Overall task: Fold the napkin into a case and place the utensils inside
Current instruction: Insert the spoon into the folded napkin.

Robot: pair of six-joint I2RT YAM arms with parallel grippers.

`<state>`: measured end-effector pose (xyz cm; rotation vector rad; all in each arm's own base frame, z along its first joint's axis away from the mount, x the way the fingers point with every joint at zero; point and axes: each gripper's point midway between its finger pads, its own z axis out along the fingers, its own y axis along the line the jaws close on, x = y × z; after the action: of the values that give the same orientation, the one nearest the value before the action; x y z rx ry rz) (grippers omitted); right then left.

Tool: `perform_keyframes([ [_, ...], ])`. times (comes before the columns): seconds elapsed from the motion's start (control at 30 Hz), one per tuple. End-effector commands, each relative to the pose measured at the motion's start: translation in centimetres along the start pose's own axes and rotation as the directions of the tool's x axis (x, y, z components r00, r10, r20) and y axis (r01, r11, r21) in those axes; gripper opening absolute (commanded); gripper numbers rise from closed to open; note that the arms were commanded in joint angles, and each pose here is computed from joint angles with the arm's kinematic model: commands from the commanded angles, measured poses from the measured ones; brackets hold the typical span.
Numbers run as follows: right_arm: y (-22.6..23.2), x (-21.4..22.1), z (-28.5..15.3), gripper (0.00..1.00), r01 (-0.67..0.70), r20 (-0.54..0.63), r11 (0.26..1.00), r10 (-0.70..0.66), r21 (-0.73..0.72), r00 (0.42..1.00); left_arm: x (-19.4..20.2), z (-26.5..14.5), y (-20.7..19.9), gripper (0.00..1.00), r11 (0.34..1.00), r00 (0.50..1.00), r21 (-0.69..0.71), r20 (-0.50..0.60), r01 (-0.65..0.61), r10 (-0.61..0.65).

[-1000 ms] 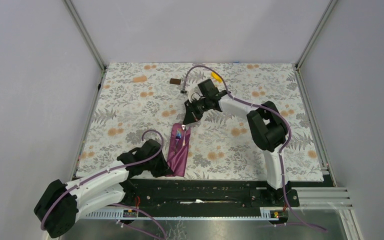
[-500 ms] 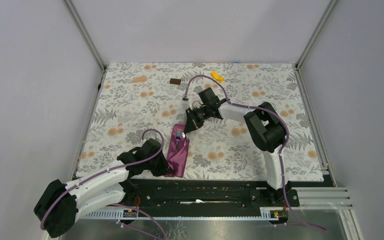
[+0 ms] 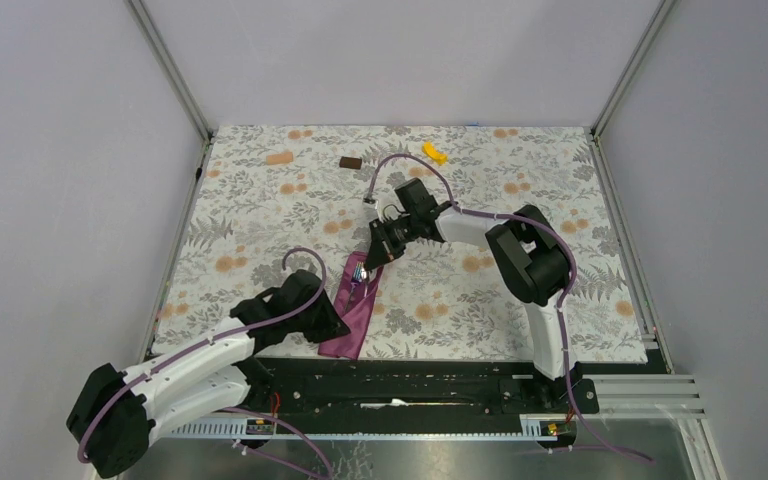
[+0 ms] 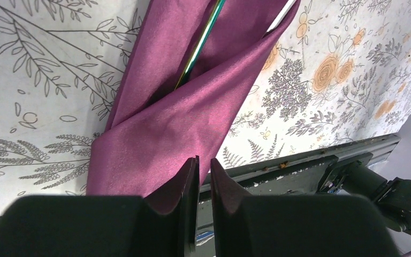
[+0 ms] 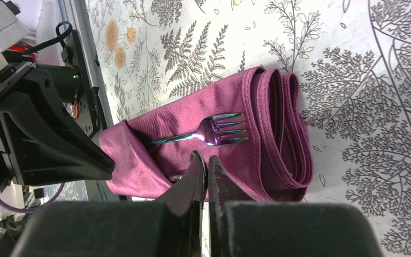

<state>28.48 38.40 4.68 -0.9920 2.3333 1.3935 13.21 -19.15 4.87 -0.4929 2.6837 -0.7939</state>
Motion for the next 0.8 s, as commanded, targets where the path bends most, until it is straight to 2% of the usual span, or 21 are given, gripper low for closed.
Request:
perform_keyframes([
  [0.0,0.5,-2.1,-1.2,0.00,-0.004,0.048,0.999,0.006,-0.053,0.999,-0.4,-0.9,-0.1,0.20,1.000,1.000,-0.005,0.030,0.004,-0.004],
  [0.23,-0.2,-1.2,-0.6,0.00,-0.037,0.027,0.997,0.039,-0.065,0.999,2.3,-2.4,0.9,0.22,0.999,0.994,-0.025,-0.094,0.049,-0.051],
  [0.47,0.1,-1.1,0.0,0.00,-0.040,0.019,0.996,0.041,-0.074,0.999,4.5,-2.2,1.8,0.09,0.999,0.973,-0.031,-0.228,-0.041,0.033],
  [0.77,0.9,-0.1,0.9,0.00,-0.036,-0.012,0.995,0.035,-0.093,0.999,4.9,-0.4,2.3,0.06,0.997,0.964,-0.032,-0.261,-0.065,0.055],
])
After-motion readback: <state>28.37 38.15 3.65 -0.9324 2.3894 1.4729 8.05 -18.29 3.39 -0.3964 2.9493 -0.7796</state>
